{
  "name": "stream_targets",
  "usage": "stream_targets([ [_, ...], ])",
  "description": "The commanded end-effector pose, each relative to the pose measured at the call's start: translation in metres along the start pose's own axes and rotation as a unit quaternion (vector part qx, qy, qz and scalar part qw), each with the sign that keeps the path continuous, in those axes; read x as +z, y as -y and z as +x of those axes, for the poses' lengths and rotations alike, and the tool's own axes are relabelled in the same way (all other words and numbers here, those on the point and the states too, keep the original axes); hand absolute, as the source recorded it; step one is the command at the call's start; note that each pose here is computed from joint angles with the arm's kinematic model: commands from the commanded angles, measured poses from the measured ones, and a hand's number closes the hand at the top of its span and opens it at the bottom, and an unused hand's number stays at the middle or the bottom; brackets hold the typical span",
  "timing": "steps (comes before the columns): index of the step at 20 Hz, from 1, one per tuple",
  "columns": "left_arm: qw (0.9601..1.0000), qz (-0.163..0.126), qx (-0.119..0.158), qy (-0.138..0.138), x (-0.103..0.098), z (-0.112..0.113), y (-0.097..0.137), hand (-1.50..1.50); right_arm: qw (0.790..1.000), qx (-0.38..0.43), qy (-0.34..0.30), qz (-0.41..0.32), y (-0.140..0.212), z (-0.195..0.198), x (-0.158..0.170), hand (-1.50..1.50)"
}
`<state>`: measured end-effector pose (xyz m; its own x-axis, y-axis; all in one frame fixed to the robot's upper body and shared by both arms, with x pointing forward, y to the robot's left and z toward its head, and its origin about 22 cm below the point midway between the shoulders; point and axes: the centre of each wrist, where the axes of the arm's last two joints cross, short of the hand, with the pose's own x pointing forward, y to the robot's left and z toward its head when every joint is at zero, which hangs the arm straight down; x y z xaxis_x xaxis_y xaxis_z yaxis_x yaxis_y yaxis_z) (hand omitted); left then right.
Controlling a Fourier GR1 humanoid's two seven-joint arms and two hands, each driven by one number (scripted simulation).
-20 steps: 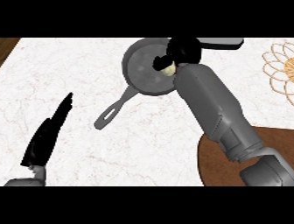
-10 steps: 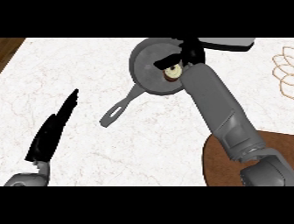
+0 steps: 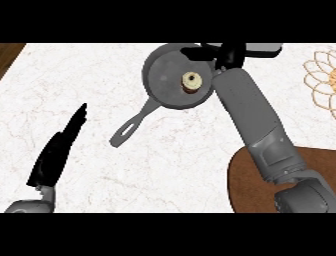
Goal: Pick the cupcake from the cutting board and place it in the pan
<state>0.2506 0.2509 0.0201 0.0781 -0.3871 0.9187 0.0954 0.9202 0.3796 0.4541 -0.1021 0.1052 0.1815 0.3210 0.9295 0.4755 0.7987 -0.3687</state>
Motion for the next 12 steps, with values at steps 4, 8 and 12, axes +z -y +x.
stream_targets([
  [4, 0.9994, 0.03, 0.007, -0.014, 0.009, -0.005, -0.011, 0.0, 0.993, -0.054, -0.025, -0.103, 0.015, -0.031, -0.011, -1.5],
  [8, 0.9988, 0.033, 0.004, -0.037, 0.019, -0.018, -0.011, 0.0, 0.993, -0.066, 0.013, -0.098, 0.042, -0.062, -0.026, -1.5],
  [12, 0.9973, 0.059, 0.01, -0.041, 0.026, -0.034, -0.031, 0.0, 0.993, -0.049, 0.034, -0.098, 0.053, -0.095, -0.023, -1.5],
])
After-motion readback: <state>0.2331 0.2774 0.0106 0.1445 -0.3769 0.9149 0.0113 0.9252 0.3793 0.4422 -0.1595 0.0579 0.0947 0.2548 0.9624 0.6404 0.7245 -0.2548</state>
